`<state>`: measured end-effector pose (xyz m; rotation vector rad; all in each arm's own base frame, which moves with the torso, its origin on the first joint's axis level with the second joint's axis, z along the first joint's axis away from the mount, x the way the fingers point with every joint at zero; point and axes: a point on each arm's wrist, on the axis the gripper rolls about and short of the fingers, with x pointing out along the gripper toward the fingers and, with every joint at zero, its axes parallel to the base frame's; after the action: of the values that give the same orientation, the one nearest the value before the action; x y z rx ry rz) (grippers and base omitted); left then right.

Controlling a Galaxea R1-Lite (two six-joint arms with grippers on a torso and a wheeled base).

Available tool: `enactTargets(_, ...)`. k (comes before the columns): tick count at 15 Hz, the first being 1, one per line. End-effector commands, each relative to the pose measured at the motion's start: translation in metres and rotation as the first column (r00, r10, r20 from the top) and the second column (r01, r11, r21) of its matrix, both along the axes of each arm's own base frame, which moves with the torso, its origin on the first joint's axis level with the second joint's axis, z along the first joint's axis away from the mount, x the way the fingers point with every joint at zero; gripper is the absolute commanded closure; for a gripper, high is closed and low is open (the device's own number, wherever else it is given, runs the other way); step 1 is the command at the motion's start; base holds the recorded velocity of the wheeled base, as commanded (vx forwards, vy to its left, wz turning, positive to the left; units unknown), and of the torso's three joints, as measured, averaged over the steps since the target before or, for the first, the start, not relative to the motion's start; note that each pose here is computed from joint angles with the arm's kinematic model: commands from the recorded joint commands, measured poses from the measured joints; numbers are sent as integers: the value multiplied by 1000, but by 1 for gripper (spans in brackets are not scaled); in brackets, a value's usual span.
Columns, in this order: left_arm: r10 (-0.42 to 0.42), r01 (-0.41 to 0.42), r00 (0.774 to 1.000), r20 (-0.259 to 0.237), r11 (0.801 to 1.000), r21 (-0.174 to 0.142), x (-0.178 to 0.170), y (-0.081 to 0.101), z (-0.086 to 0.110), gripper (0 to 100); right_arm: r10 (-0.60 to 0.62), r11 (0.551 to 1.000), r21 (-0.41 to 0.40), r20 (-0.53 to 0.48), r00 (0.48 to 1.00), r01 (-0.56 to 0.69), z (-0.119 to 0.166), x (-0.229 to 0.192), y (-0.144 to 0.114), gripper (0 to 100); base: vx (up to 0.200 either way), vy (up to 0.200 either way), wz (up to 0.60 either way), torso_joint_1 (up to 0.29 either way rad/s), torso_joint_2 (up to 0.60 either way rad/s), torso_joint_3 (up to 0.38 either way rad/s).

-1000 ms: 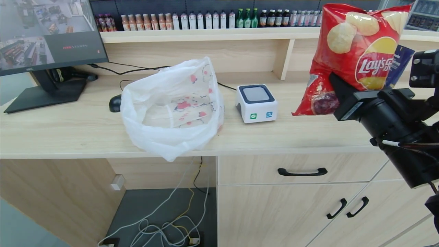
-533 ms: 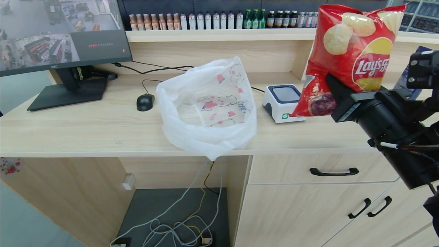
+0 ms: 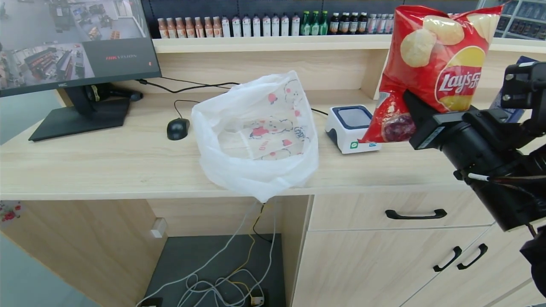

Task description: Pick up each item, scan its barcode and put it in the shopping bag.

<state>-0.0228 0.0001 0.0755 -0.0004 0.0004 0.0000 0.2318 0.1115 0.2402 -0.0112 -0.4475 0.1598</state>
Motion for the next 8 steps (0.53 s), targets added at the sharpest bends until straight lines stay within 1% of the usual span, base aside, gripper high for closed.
enactTargets(1,2,-2,1000,0,1000,0,0,0,0,0,-1,1000,0,1,1000,1,0,9,5,100,0,0,0,0,0,0)
enactTargets(4,0,0,1000,0,1000,-1,0,0,0,0,-3,1000,-3,-6,1000,3,-4,26,13,100,0,0,0,0,0,0)
enactTargets(6,2,-2,1000,0,1000,-1,0,0,0,0,-12,1000,1,0,1000,12,-8,48,21,100,0,0,0,0,0,0)
enactTargets(8,2,-2,1000,0,1000,-1,0,0,0,0,-12,1000,-11,-24,1000,12,-20,64,30,100,0,0,0,0,0,0)
